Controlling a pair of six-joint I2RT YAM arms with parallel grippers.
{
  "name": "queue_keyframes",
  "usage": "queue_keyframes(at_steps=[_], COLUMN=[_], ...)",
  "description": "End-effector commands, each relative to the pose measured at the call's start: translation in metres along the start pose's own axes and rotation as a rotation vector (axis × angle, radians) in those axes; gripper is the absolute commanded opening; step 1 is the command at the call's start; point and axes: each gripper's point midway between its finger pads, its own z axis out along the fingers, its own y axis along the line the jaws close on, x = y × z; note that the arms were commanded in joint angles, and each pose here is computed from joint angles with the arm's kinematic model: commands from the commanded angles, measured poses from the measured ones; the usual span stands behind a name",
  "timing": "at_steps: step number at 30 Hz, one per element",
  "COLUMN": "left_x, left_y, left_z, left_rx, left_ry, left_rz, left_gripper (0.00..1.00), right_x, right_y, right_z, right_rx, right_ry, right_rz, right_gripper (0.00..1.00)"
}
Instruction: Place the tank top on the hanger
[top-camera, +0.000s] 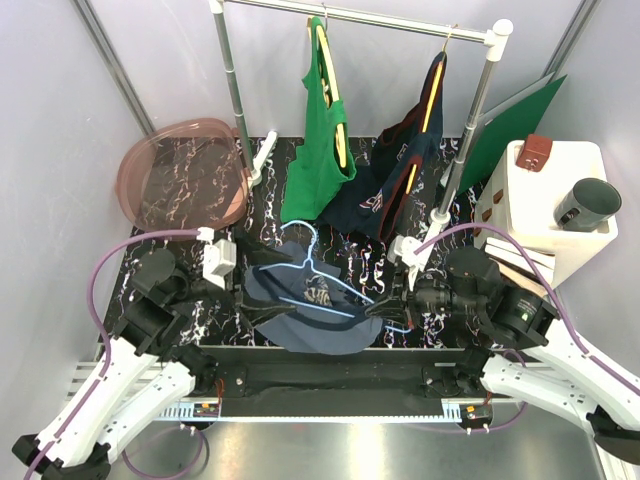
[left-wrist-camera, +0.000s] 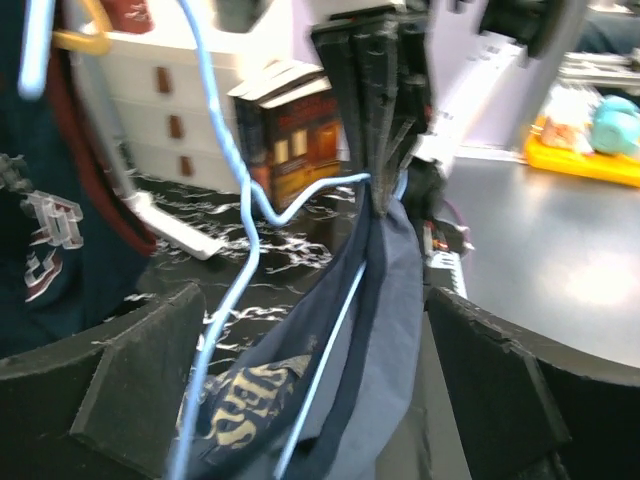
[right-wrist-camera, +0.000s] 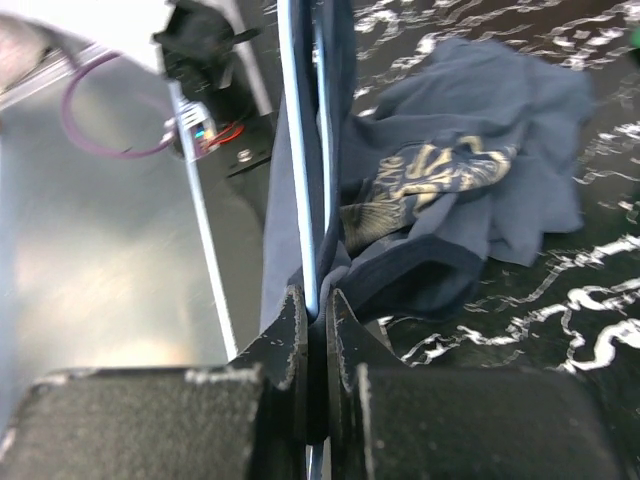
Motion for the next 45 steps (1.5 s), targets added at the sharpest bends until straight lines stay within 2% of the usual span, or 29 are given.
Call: queue_keyframes(at_steps=[1,3,4,6,7,10,11,13,14,15,20,27,34,41,43,44,45], left_x=[-0.019,-0.022,-0.027,-0.036,-0.034,-0.021,-0.02,0.0,-0.004,0.014,0.045,0.058,0.062,0.066,0.066,0.066,0.066], left_y=[0.038,0.057,0.08,0.095,0.113,0.123,0.121,0.118,0.115,0.115,0.133,0.133,0.129,0.128,0.127,0.127,0.126], left_z=[-0.003,-0.013,-0.027,-0.048,-0.069,-0.101,-0.105,-0.11,-0.112,-0.115,-0.146,-0.162,-0.171,-0.162,-0.161,-0.161,-0.159], left_rx=[-0.221,-0.366,-0.527,-0.693,-0.854,-1.057,-1.07,-1.091,-1.096,-1.114,-1.329,-1.393,-1.405,-1.354,-1.346,-1.343,-1.333], left_ry=[-0.073,-0.087,-0.113,-0.174,-0.197,-0.225,-0.221,-0.115,-0.094,0.009,0.148,0.133,0.12,0.132,0.13,0.129,0.126], left_rz=[0.02,0.005,-0.004,-0.047,-0.088,-0.227,-0.242,-0.269,-0.265,-0.28,-0.29,-0.261,-0.238,-0.253,-0.255,-0.254,-0.254], left_gripper=[0.99,0.99,0.99,0.99,0.99,0.99,0.99,0.99,0.99,0.99,0.99,0.99,0.99,0.99,0.99,0.99,0.99], right_x=[-0.025,-0.026,-0.028,-0.035,-0.037,-0.048,-0.05,-0.064,-0.069,-0.08,-0.109,-0.165,-0.221,-0.259,-0.273,-0.293,-0.29], right_y=[-0.026,-0.038,-0.048,-0.055,-0.063,-0.078,-0.081,-0.091,-0.093,-0.1,-0.106,-0.107,-0.134,-0.17,-0.177,-0.173,-0.189], right_z=[0.001,0.002,0.0,-0.003,-0.002,-0.005,-0.006,-0.006,-0.007,-0.006,0.01,0.054,0.074,0.086,0.09,0.078,0.084], right_rx=[0.161,0.225,0.28,0.329,0.371,0.463,0.485,0.542,0.558,0.595,0.616,0.588,0.725,0.869,0.881,0.883,0.909], right_ry=[-0.127,-0.121,-0.129,-0.134,-0.128,-0.121,-0.112,-0.114,-0.112,-0.12,-0.126,-0.154,-0.249,-0.237,-0.249,-0.309,-0.295], right_rz=[0.017,0.032,0.034,0.038,0.044,0.047,0.041,0.035,0.032,0.036,0.048,0.049,0.092,0.075,0.068,0.07,0.078], right_gripper=[0.0,0.0,0.0,0.0,0.0,0.0,0.0,0.0,0.0,0.0,0.0,0.0,0.0,0.0,0.0,0.0,0.0])
